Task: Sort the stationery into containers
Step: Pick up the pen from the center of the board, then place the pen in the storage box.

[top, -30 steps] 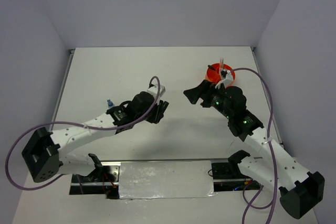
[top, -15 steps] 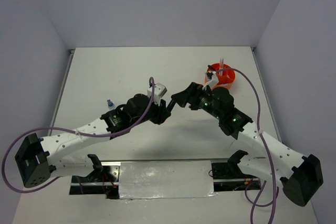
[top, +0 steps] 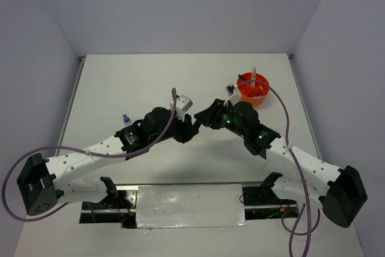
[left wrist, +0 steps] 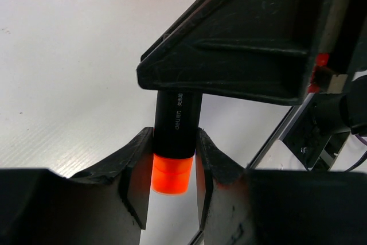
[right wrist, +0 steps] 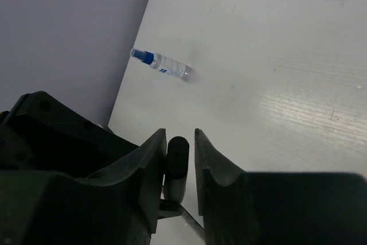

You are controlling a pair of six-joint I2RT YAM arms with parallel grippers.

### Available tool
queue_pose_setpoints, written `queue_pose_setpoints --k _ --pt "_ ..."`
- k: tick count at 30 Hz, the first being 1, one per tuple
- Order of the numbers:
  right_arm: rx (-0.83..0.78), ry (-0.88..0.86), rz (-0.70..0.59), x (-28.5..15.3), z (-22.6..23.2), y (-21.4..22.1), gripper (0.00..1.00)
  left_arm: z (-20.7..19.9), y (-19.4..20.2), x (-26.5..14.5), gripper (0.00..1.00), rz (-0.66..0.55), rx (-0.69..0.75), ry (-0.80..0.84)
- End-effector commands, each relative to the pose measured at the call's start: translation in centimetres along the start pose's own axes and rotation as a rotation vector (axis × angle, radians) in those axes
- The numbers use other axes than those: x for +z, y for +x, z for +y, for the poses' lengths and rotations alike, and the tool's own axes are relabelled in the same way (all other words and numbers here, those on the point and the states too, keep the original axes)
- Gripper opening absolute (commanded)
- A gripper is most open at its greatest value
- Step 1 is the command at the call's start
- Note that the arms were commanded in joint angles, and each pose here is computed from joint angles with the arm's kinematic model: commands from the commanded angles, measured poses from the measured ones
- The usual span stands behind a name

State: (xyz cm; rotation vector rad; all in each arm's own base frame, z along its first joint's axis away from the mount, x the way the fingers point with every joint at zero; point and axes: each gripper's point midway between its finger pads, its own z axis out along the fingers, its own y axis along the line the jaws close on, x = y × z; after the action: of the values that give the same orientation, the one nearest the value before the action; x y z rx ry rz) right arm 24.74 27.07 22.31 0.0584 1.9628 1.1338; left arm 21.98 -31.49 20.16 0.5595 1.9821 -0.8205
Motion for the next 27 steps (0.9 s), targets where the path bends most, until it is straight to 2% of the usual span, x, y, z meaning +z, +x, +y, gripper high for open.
queue_pose_setpoints --k 1,2,3,4,6,7,8,9,11,12,13,15,16,18,19,23,27 --pt "-0.018 -0.053 -0.041 0.4 1.7 -1.2 0.32 -2.3 -3.7 -0.9 0.01 -0.114 0.025 0.088" --pt "-0.018 -0.053 -0.041 0.4 1.8 -1.3 0.22 -2.3 -3.9 -0.9 0.03 -0.120 0.025 0.089" --pt "-0.017 -0.047 -0.042 0.5 1.7 -1.3 0.04 -2.4 -3.9 -0.9 0.05 -0.121 0.025 0.091" --pt "-0.017 -0.044 -0.041 0.4 1.6 -1.3 0.00 -2.3 -3.9 -0.9 0.13 -0.119 0.025 0.088" --pt "-0.026 -0.031 -0.051 0.4 1.5 -1.6 0.00 -1.9 -3.8 -0.9 0.33 -0.107 0.024 0.063" --pt "-0.033 -0.032 -0.061 0.3 1.9 -2.1 0.00 -1.7 -4.1 -1.0 0.66 -0.110 0.020 0.045" --pt "-0.058 -0.020 -0.067 0.3 1.8 -2.4 0.00 -1.4 -4.1 -1.0 0.85 -0.105 0.013 0.023" --pt "-0.075 0.022 -0.074 0.3 1.2 -2.8 0.00 -0.3 -3.5 -1.2 0.99 -0.073 0.005 -0.037" --pt "-0.140 0.072 -0.116 0.5 1.2 -4.9 0.00 0.6 -4.1 -1.6 0.99 -0.062 -0.013 -0.107" --pt "-0.165 0.143 -0.128 0.5 0.0 -5.7 0.00 2.1 -3.2 -2.2 0.99 -0.016 -0.012 -0.195" --pt "-0.180 0.182 -0.175 0.3 0.1 -8.2 0.00 2.4 -4.0 -2.8 0.99 -0.020 -0.020 -0.233" --pt "-0.236 0.295 -0.171 0.8 -2.3 -9.6 0.00 4.7 -3.9 -4.9 0.99 0.016 -0.037 -0.385" --pt "-0.254 0.358 -0.243 0.3 -3.0 -12.9 0.00 5.3 -3.9 -5.7 0.99 0.025 -0.044 -0.428" --pt "-0.262 0.468 -0.258 0.8 -5.6 -15.0 0.00 6.1 -3.9 -7.4 0.99 0.044 -0.052 -0.490" --pt "-0.276 0.519 -0.325 0.1 -6.2 -18.4 0.00 6.4 -4.0 -8.9 0.99 0.057 -0.045 -0.514" --pt "-0.308 0.693 -0.357 1.0 -10.2 -23.3 0.00 6.2 -3.8 -11.8 0.99 0.087 0.013 -0.488" --pt "-0.369 0.808 -0.404 1.5 -11.8 -27.7 0.00 5.9 -1.8 -12.9 0.99 0.115 0.106 -0.393"
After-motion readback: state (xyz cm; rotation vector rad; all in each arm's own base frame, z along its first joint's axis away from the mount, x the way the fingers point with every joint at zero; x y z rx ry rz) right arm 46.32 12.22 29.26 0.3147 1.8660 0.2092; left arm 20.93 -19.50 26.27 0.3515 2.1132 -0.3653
